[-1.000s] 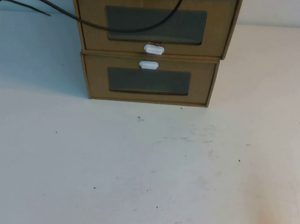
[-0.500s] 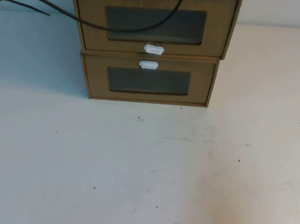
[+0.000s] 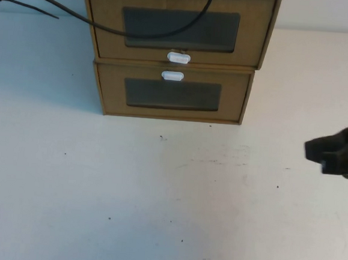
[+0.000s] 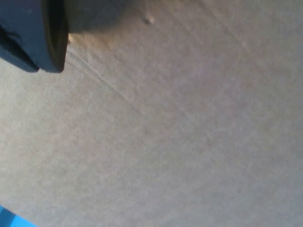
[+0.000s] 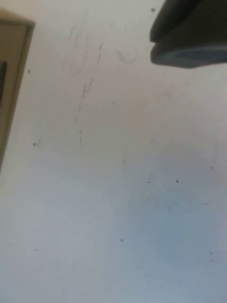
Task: Open the shoe box
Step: 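Pull the top drawer of the cardboard box fully open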
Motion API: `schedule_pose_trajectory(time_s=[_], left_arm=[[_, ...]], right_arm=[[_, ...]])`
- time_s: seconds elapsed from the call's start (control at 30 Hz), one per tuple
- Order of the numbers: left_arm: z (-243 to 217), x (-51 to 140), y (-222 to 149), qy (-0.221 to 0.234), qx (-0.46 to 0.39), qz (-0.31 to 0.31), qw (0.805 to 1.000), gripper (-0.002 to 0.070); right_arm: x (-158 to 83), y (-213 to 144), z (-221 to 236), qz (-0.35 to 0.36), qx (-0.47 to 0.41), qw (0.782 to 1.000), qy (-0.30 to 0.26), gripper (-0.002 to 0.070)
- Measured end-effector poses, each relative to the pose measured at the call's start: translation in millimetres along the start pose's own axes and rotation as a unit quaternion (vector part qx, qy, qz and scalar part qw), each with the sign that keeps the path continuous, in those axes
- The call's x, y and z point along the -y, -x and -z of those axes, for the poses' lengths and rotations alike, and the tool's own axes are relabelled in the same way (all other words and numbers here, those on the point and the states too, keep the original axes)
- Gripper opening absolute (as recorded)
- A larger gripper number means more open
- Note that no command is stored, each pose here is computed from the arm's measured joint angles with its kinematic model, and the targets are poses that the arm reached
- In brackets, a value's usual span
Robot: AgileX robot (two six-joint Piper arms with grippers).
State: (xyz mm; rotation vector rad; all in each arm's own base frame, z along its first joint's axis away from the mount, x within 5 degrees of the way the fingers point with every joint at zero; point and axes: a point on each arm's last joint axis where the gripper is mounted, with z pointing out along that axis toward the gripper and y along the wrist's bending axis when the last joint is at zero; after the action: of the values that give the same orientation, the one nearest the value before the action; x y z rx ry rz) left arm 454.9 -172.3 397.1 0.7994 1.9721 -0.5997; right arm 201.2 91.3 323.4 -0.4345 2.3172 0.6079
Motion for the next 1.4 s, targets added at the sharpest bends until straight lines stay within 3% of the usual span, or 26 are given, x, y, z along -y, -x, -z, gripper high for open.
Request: schedule_pose_trajectory(time_s=[0.2, 0.4, 0.6, 0.8, 1.07, 1.23, 1.4], left_arm=[[0.0, 0.0, -0.1, 0.0, 0.0, 0.001, 1.0, -0.0005], [0.0, 0.1, -0.2, -0.001, -0.001, 0.002, 1.0, -0.0005], [0.0, 0.3, -0.4, -0.001, -0.002, 0.002, 1.0, -0.0005], [0.0, 0.3, -0.4, -0.001, -0.002, 0.002, 1.0, -0.0005], [0.0, 0.3, -0.5, -0.002, -0.003, 0.002, 1.0, -0.0005], [0.0, 0.4, -0.6, -0.002, -0.003, 0.002, 1.0, -0.0005], [0.0, 0.4, -0.7, -0.002, -0.004, 0.002, 1.0, -0.0005]], right_arm=[[-37.7, 22.9, -45.9, 0.107, -0.063, 0.992, -0.006, -0.0013], [-75.9, 30.5, -90.3, 0.241, -0.092, 0.964, -0.067, -0.0013], [-99.1, 26.8, -124.8, 0.382, -0.064, 0.907, -0.168, -0.0013], [-121.0, 27.3, -155.4, 0.509, 0.018, 0.825, -0.245, -0.0013], [-122.7, 26.2, -189.4, 0.571, 0.068, 0.763, -0.297, -0.0013], [-124.4, 27.1, -200.1, 0.578, 0.071, 0.756, -0.3, 0.0028], [-123.4, 37.2, -203.4, 0.571, 0.08, 0.759, -0.303, 0.0176]])
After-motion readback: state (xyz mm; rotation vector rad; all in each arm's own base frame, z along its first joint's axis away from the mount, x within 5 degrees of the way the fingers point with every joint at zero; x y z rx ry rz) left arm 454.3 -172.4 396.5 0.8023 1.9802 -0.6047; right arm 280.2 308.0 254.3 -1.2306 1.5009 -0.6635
